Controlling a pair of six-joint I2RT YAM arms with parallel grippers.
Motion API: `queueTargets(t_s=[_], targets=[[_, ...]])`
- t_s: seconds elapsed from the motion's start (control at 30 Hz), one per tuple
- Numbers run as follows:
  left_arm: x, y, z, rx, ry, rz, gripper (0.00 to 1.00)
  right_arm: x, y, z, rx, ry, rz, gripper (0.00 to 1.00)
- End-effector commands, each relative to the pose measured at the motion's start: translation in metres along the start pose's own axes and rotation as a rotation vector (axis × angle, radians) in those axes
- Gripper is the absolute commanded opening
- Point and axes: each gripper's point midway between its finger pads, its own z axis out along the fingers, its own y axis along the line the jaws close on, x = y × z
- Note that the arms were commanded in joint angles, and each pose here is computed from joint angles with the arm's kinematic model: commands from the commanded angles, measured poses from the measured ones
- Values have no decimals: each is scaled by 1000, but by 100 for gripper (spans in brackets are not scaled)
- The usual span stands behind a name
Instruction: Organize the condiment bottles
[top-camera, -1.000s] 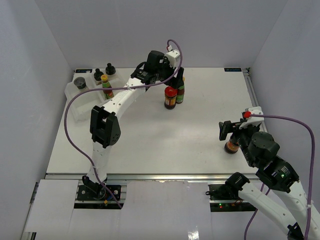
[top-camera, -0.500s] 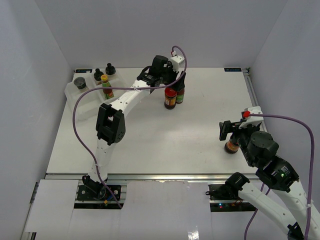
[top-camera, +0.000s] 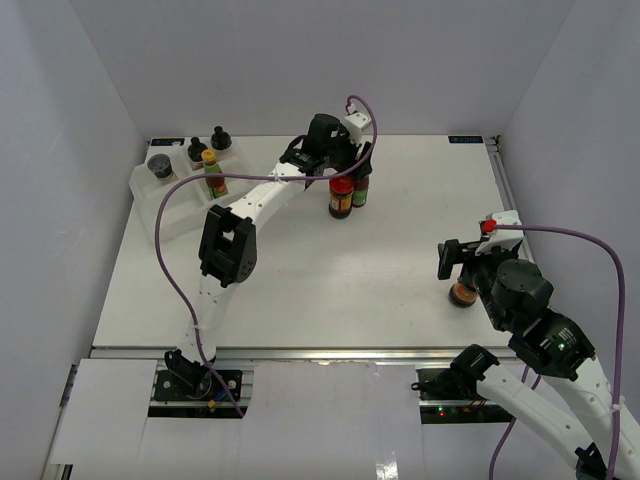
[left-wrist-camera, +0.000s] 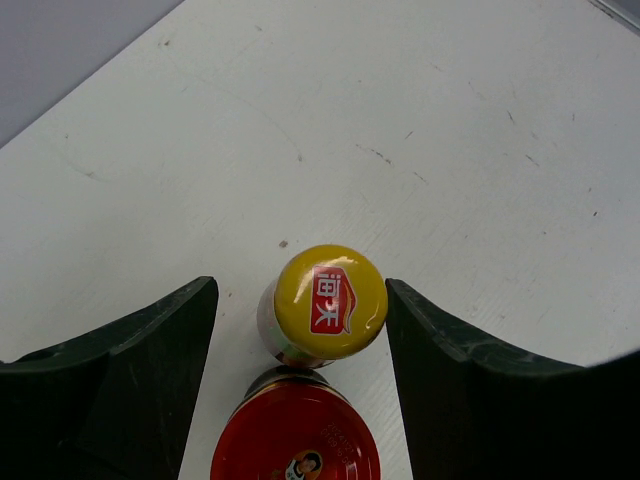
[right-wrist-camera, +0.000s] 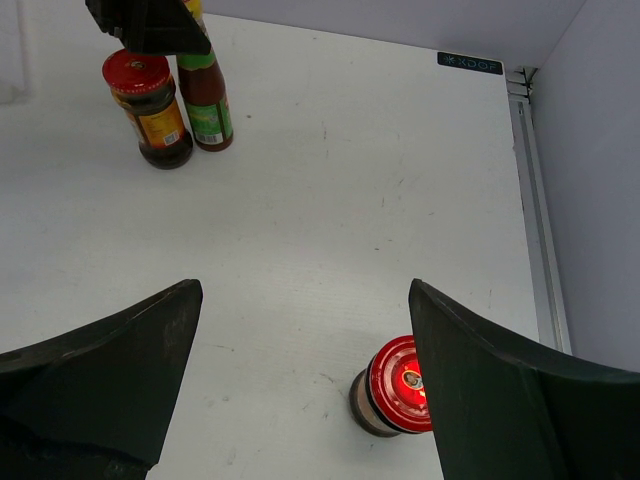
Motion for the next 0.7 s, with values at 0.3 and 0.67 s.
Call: queueTargets(t_s=[0.3,0.67], targets=[[-27,-12,0,28,-105,46,35,-11,0,3,11,-38,8,90],[-52,-2,-10,-77,-154,64,0,-12,2,5,4,-38,6,90]])
